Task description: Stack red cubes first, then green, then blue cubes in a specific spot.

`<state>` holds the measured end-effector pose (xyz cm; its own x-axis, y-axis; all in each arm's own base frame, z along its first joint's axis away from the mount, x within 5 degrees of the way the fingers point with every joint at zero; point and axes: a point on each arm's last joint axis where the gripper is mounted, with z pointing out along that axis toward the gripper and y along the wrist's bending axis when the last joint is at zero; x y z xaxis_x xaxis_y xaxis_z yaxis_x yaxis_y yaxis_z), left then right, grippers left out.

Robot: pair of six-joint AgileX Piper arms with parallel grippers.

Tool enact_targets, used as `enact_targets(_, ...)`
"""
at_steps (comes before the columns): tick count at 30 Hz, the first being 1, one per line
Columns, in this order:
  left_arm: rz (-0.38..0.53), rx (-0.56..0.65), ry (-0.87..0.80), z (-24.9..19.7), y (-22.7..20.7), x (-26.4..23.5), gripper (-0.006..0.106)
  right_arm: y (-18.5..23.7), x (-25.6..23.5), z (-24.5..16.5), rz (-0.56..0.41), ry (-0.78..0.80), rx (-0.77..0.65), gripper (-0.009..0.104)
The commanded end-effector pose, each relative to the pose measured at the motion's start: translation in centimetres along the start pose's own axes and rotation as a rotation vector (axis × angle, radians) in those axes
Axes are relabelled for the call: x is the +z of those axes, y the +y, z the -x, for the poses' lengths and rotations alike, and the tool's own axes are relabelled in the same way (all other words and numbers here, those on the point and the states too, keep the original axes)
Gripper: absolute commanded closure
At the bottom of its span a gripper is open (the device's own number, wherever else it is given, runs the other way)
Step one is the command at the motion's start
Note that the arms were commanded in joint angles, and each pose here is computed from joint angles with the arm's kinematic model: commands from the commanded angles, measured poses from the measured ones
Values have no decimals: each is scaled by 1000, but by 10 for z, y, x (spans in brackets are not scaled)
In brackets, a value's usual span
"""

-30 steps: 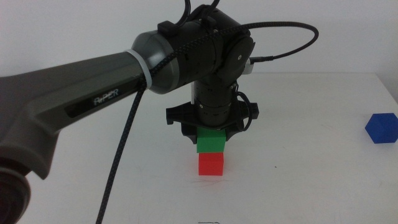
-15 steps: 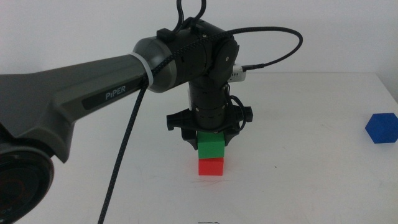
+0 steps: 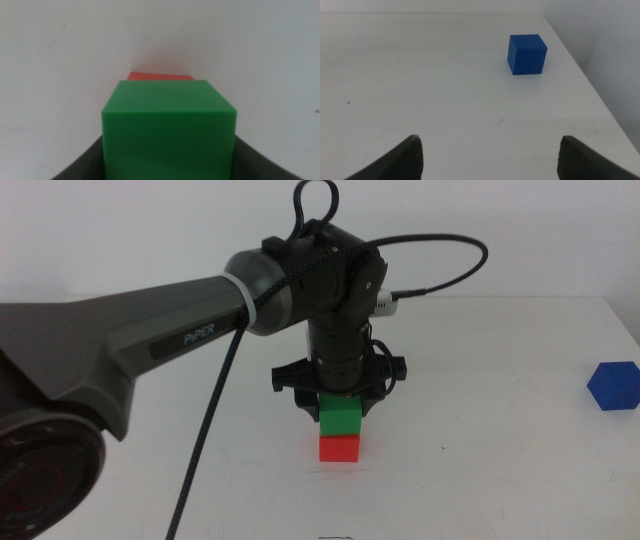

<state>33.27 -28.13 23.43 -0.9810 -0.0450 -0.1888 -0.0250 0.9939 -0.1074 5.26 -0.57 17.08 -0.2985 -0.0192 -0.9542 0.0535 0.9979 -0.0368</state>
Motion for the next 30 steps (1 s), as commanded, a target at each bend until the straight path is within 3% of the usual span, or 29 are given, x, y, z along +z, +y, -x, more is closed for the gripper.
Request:
enact_targets(1, -50, -9, -58, 3, -1, -28, 96, 0, -4, 13, -4, -112, -25, 15)
enact_targets(18, -73, 38, -22, 1, -4, -23, 90, 0, -4, 13, -4, -112, -25, 15)
enact_targets(22, -73, 45, -22, 1, -4, -23, 75, 0, -4, 13, -4, -112, -25, 15)
enact_targets(30, -63, 79, -32, 2, -4, -23, 28, 0, -4, 13, -4, -112, -25, 15)
